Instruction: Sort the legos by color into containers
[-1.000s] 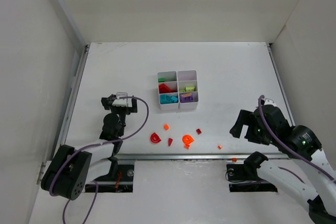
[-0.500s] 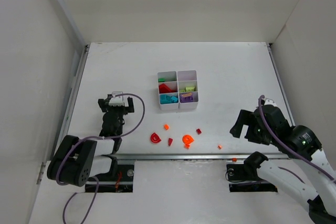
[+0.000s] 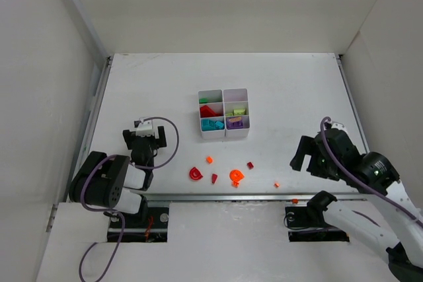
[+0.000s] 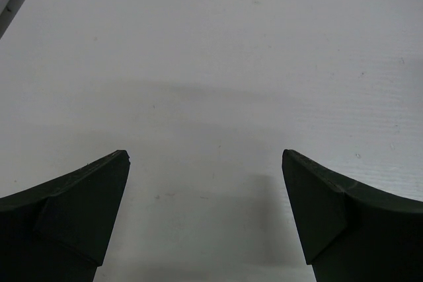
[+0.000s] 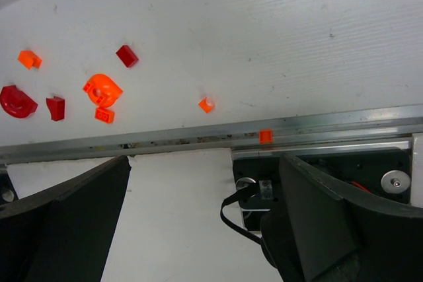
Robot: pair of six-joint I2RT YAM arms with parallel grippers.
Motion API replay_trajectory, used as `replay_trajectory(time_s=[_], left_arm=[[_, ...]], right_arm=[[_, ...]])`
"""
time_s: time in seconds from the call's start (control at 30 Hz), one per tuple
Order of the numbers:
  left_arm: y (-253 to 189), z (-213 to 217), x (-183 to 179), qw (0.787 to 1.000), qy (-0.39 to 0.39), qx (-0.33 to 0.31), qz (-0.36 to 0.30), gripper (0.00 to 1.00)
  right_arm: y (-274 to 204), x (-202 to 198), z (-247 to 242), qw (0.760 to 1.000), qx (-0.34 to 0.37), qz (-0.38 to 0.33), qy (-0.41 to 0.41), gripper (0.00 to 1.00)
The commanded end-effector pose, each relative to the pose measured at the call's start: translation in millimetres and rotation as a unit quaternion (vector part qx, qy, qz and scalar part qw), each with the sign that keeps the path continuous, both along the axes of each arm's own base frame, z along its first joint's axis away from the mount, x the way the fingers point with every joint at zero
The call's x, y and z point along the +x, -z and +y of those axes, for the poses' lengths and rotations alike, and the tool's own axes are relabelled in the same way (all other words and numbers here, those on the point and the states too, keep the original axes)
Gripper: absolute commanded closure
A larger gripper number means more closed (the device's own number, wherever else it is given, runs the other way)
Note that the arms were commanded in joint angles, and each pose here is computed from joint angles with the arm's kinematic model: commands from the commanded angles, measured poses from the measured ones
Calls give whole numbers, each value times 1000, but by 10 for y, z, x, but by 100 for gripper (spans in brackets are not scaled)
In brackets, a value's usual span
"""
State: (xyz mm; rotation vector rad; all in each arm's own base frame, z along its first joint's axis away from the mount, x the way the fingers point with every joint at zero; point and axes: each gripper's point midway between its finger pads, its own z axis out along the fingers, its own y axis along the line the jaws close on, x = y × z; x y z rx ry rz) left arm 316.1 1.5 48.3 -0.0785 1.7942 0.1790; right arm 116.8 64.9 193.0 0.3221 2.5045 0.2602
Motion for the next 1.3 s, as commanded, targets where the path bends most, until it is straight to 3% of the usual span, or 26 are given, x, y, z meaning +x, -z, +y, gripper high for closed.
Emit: replay_trajectory(time_s=[0.0, 0.1, 0.73, 1.0, 1.27], left_arm=[[-1204, 32, 109, 966, -16, -55, -250, 0], [-1110, 87, 374, 976, -29, -65, -208, 0], [-1099, 68, 379, 977, -17, -68, -203, 0], [-1099, 68, 379, 977, -17, -68, -203, 0], [-1099, 68, 379, 977, -17, -68, -203, 0]], right_arm=[[-118, 47, -50, 1000, -8, -12, 20, 0], [-84, 68, -35, 1000, -16, 0, 20, 0], [53, 126, 35, 999, -22, 21, 20, 0], [362, 185, 155, 994, -57, 96, 16, 0], [512, 271, 284, 991, -60, 116, -7, 0]])
